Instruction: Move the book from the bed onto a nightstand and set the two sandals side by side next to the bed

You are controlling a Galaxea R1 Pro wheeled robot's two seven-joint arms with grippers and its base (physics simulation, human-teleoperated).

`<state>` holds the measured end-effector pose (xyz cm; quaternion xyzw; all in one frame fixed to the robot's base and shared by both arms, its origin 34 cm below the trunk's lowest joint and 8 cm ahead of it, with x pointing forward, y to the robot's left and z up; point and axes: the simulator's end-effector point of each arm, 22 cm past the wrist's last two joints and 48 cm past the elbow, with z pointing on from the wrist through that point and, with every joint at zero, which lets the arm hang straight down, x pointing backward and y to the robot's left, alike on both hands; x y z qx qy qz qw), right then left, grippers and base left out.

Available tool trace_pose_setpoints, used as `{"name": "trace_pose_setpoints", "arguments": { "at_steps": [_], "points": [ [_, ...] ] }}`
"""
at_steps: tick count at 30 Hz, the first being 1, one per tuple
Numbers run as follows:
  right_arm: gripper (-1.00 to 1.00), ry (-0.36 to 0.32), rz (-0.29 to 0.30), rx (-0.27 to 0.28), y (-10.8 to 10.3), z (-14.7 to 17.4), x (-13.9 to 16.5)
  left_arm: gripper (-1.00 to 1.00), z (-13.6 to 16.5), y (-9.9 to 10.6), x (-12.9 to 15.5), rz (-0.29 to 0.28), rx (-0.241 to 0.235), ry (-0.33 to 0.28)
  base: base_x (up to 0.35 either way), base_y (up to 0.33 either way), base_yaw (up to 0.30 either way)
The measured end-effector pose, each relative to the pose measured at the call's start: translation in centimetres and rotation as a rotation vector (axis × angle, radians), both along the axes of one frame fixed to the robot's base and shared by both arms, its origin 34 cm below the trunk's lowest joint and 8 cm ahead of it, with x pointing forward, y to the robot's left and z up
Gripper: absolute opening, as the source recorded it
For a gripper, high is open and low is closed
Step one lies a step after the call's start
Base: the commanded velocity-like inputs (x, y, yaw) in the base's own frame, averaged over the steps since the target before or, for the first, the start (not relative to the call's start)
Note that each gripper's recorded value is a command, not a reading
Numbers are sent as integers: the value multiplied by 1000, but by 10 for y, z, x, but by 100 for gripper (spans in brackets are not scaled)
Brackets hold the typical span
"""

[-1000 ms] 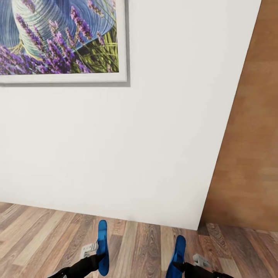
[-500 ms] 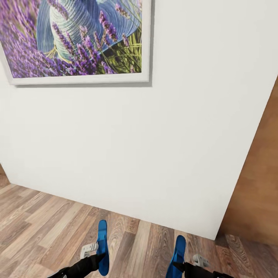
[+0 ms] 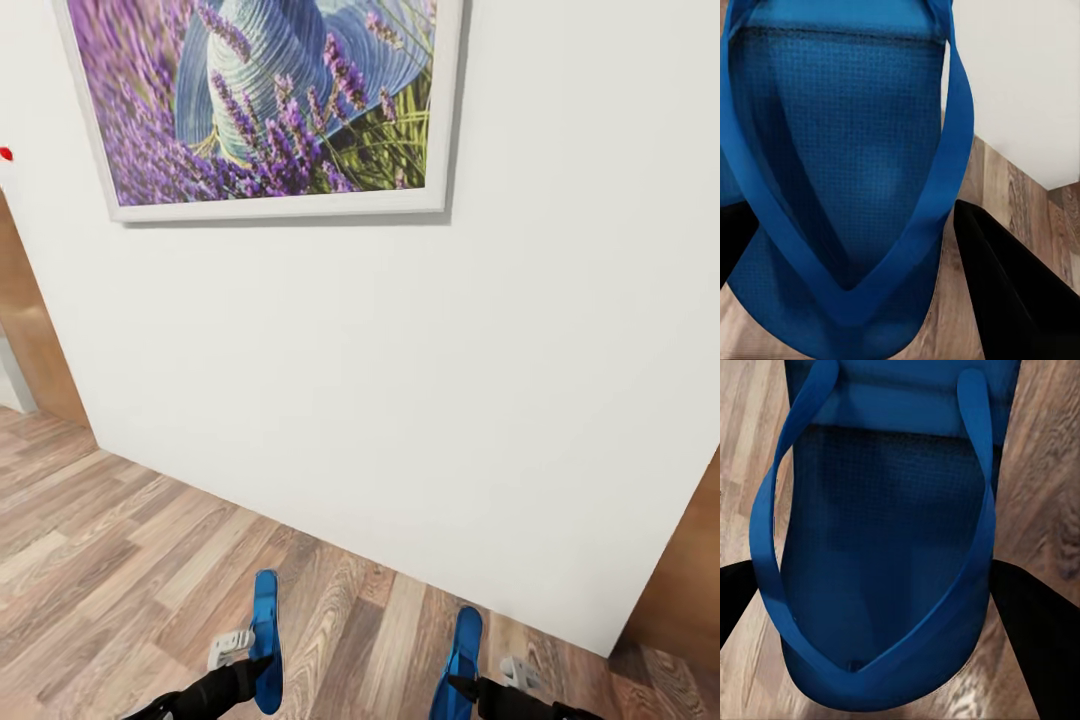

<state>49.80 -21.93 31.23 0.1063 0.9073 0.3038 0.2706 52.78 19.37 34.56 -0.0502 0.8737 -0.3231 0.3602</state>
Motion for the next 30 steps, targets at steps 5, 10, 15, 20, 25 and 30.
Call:
{"name": "trace_pose_setpoints", "arguments": {
  "at_steps": [5, 10, 15, 20, 25, 30],
  "points": [
    [-100, -1, 0, 0, 0, 0, 0, -100, 0, 0, 0, 0, 0, 0, 0, 0, 292],
    [-100, -1, 0, 0, 0, 0, 0, -100, 0, 1, 0, 0, 0, 0, 0, 0, 292],
    [-100, -1, 0, 0, 0, 0, 0, -100, 0, 1, 0, 0, 1, 0, 0, 0, 292],
    [-100, -1, 0, 0, 0, 0, 0, -100, 0, 1, 0, 0, 1, 0, 0, 0, 292],
    [-100, -1, 0, -1, 0, 0, 0, -100, 0, 0, 0, 0, 0, 0, 0, 0, 292],
    [-100, -1, 0, 0, 0, 0, 0, -100, 0, 1, 0, 0, 0, 0, 0, 0, 292]
  ]
}}
